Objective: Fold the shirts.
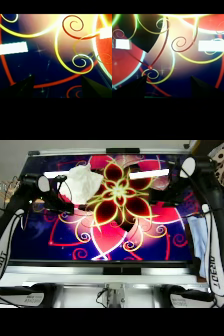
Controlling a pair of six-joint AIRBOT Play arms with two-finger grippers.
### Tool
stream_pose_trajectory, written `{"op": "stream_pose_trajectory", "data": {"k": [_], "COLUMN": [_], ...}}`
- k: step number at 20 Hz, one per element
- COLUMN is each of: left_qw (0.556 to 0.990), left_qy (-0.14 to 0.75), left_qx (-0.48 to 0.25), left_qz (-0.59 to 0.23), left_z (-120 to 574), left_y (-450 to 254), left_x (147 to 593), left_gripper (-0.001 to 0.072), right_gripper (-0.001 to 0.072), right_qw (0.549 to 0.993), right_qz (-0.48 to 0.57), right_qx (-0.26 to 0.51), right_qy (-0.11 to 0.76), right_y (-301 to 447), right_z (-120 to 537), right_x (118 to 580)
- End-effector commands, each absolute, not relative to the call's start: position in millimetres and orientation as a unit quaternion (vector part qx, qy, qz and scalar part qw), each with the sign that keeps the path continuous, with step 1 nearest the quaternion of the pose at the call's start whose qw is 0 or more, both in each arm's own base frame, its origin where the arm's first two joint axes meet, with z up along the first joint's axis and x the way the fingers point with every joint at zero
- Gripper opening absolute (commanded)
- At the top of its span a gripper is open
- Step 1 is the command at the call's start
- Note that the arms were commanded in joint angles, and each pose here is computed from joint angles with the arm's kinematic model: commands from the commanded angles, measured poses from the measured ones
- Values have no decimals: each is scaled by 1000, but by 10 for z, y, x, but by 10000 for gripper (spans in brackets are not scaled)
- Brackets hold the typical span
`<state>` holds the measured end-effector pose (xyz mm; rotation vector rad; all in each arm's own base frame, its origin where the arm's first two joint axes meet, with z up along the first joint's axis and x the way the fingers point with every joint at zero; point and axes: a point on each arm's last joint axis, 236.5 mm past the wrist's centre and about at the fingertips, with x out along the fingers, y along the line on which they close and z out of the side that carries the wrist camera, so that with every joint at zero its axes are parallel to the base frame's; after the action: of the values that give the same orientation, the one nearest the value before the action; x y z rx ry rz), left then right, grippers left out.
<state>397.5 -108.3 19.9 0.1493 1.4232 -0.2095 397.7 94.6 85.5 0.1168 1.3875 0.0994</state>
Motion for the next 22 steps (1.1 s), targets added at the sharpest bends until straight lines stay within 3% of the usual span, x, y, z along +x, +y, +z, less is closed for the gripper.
{"op": "stream_pose_trajectory", "data": {"k": [1,18,22], "left_qw": [749,750,770], "left_qy": [652,653,628], "left_qx": [68,57,51], "left_qz": [-95,-92,-97], "left_z": [194,195,221], "left_y": [-1078,-1110,-1160], "left_x": [3976,3968,4116], "left_gripper": [717,717,718], "right_gripper": [657,657,657], "right_qw": [766,766,768], "right_qz": [46,45,46], "right_qx": [54,55,56], "right_qy": [639,638,637], "right_y": [951,953,955], "right_z": [857,858,860], "right_x": [3978,3979,3988]}}
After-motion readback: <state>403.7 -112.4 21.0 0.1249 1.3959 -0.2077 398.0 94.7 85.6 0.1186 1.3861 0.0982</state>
